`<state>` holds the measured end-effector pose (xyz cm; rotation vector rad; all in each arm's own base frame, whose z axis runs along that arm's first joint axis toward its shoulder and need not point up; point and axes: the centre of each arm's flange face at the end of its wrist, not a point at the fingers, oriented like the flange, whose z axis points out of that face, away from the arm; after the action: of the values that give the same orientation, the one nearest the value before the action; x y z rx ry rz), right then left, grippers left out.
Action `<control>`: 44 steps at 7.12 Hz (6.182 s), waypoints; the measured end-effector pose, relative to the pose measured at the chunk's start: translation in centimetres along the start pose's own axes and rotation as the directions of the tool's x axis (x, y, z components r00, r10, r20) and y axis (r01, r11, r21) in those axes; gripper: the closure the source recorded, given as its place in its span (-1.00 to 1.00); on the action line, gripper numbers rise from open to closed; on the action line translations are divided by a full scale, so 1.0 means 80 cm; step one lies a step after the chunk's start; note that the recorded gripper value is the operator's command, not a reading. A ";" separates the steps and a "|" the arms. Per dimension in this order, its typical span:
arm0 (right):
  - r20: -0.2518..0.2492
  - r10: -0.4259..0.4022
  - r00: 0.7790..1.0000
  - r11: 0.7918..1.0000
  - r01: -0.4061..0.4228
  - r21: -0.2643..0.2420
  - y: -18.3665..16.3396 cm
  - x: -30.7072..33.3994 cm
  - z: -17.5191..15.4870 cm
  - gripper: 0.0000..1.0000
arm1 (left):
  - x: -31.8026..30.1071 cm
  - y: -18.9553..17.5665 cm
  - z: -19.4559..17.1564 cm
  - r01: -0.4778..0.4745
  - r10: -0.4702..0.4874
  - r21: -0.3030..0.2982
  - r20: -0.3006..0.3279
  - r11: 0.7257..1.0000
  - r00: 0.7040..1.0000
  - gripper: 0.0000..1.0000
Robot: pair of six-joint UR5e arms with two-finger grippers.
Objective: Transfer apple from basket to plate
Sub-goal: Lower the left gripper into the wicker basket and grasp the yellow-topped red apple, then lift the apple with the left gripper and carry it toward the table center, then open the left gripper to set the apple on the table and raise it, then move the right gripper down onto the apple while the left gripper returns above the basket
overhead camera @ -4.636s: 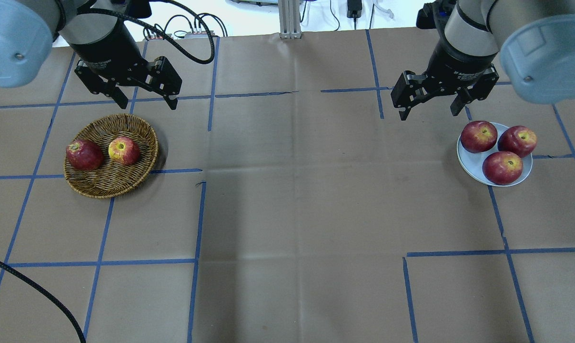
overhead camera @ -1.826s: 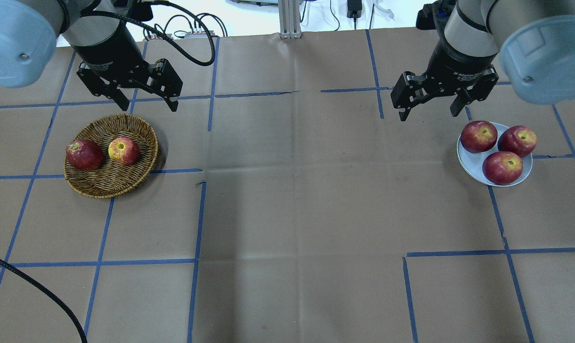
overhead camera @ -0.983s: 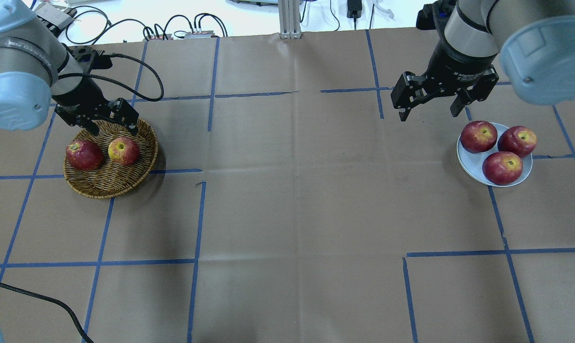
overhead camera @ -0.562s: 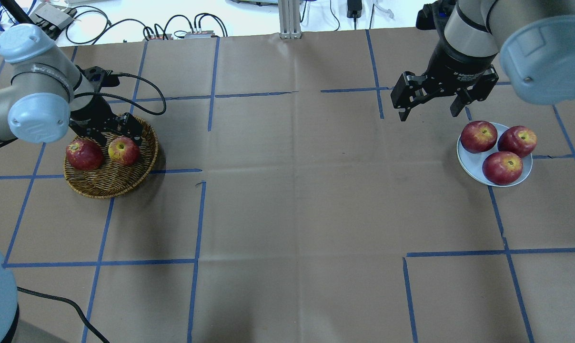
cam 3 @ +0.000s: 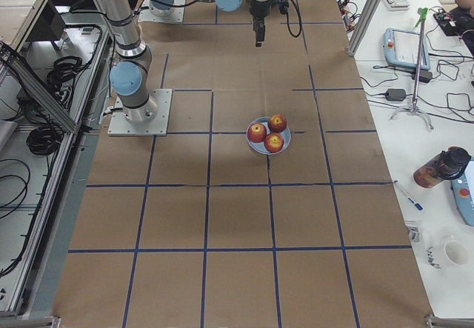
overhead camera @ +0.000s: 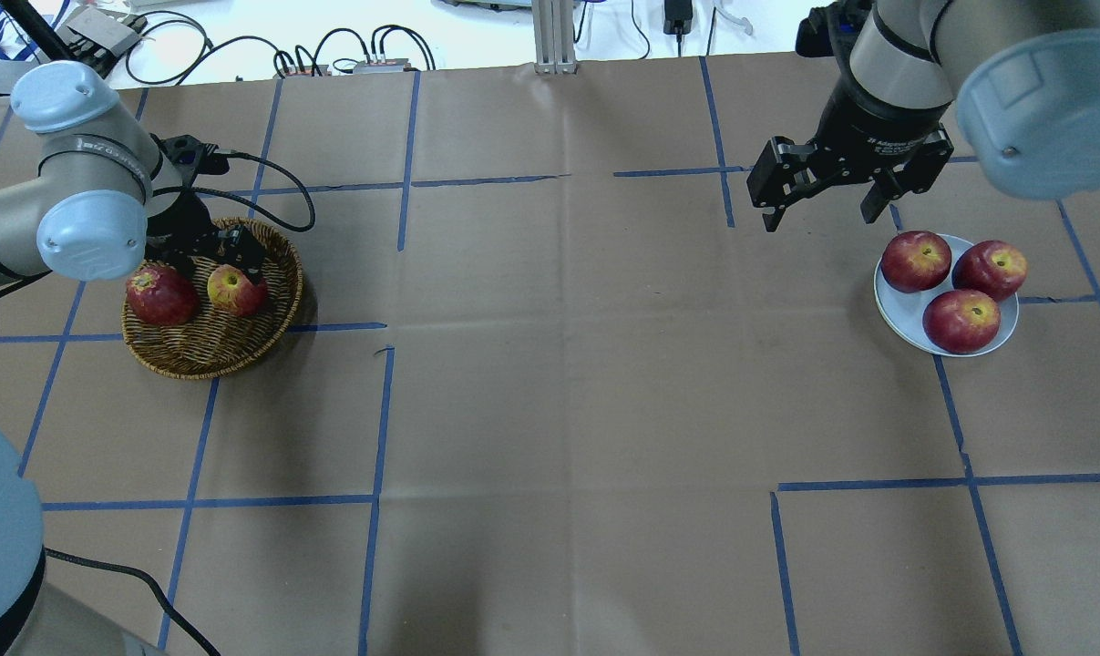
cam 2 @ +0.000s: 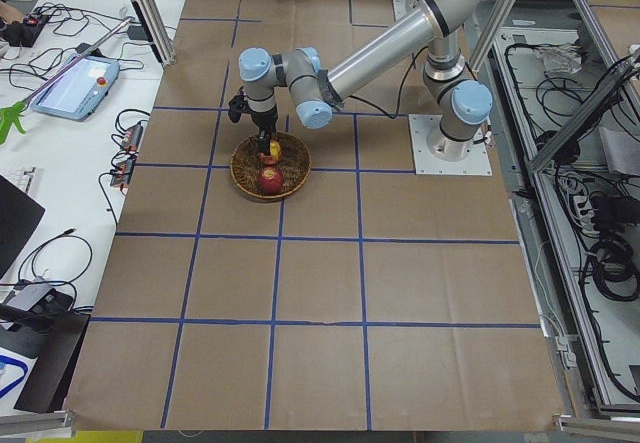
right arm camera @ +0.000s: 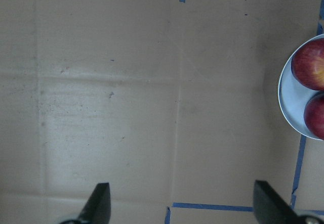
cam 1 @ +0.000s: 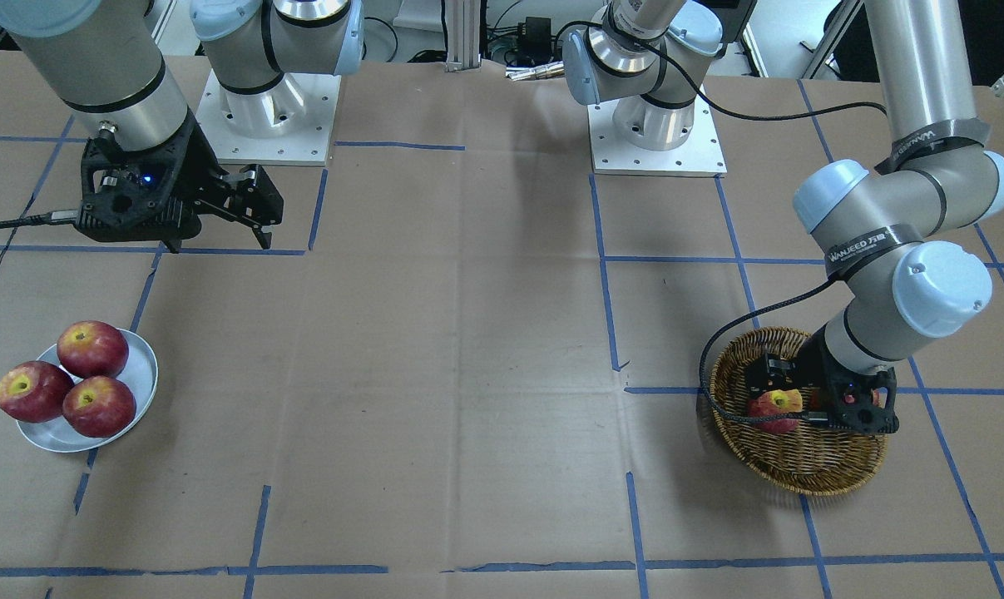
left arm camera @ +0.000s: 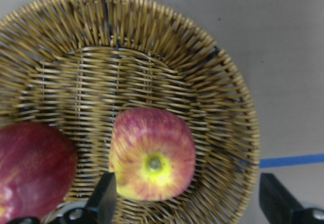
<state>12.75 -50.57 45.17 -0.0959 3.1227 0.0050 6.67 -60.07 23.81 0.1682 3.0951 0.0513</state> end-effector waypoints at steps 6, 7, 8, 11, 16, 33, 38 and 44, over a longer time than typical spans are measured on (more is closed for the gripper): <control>0.001 0.000 1.000 1.000 0.000 0.000 0.000 0.000 0.000 -1.00 | -0.008 -0.007 0.047 -0.026 0.025 -0.010 -0.041 1.000 0.999 0.41; 0.001 0.000 1.000 1.000 0.000 0.000 0.000 0.000 0.000 -1.00 | -0.006 -0.009 0.029 -0.042 0.042 0.010 -0.031 0.999 0.999 0.41; 0.001 0.000 1.000 1.000 0.000 0.000 0.000 0.000 0.000 -1.00 | 0.009 -0.005 -0.006 -0.055 0.056 0.032 -0.018 0.998 0.998 0.40; 0.001 0.000 1.000 1.000 0.000 0.000 0.000 0.000 0.000 -1.00 | 0.197 0.020 -0.067 -0.079 0.080 0.040 -0.029 0.996 0.996 0.40; 0.001 0.000 1.000 1.000 0.000 0.000 0.000 0.000 0.000 -1.00 | 0.506 0.009 -0.013 -0.085 0.093 0.075 -0.104 0.994 0.990 0.34; 0.003 0.008 1.000 1.000 -0.008 0.026 -0.004 -0.012 -0.002 -1.00 | 0.260 0.091 -0.301 0.050 -0.042 0.081 -0.090 0.995 0.995 -0.98; 0.023 0.021 1.000 0.994 -0.023 0.111 -0.044 -0.206 0.092 -1.00 | 0.205 0.161 -0.332 0.042 -0.042 0.000 -0.086 0.999 0.995 -0.98; -0.027 0.018 0.999 0.989 -0.014 0.146 -0.088 -0.294 0.286 -1.00 | 0.202 0.144 -0.313 0.035 -0.034 0.011 -0.092 0.999 0.995 -0.98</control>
<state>37.09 -56.10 22.66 -0.0699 3.1387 -0.2254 -9.20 -47.66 48.54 0.1158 3.1894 0.0395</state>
